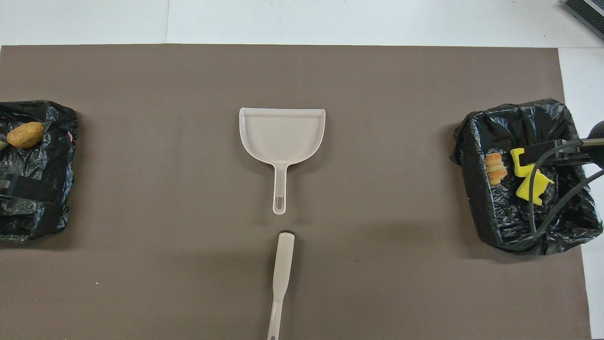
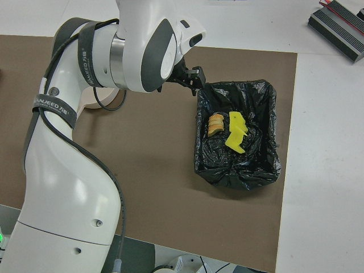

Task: Sweep and dump trash in bin

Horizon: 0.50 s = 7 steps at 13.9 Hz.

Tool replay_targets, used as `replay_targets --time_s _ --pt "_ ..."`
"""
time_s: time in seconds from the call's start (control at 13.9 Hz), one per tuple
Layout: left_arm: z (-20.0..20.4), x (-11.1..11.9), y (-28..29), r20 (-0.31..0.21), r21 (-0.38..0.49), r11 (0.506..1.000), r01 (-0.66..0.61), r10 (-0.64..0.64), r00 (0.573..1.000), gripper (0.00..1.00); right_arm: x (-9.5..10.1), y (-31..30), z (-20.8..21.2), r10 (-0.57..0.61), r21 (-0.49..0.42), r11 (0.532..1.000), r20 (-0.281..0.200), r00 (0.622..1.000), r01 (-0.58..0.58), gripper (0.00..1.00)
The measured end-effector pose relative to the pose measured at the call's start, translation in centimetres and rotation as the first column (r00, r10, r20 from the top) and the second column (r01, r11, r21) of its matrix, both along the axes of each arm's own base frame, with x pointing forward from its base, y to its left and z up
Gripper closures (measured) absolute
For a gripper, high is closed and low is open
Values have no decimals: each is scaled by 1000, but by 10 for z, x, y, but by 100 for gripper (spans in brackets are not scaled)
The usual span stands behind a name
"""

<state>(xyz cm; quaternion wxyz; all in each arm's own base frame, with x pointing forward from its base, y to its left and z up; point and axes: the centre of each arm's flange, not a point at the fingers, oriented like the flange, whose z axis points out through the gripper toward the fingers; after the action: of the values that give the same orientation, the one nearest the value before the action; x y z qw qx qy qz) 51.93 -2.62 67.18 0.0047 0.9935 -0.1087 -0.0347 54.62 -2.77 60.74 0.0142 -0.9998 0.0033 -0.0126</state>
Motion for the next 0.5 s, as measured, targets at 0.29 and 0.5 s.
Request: replay_targets --time_s 0.29,0.5 --pt "-2 4 8 11 0 1000 -16 16 1000 0 0 0 0 0 0 1000 0 1000 0 0" --pt "-2 5 8 12 0 1000 -17 17 1000 0 0 0 0 0 0 1000 0 1000 0 0"
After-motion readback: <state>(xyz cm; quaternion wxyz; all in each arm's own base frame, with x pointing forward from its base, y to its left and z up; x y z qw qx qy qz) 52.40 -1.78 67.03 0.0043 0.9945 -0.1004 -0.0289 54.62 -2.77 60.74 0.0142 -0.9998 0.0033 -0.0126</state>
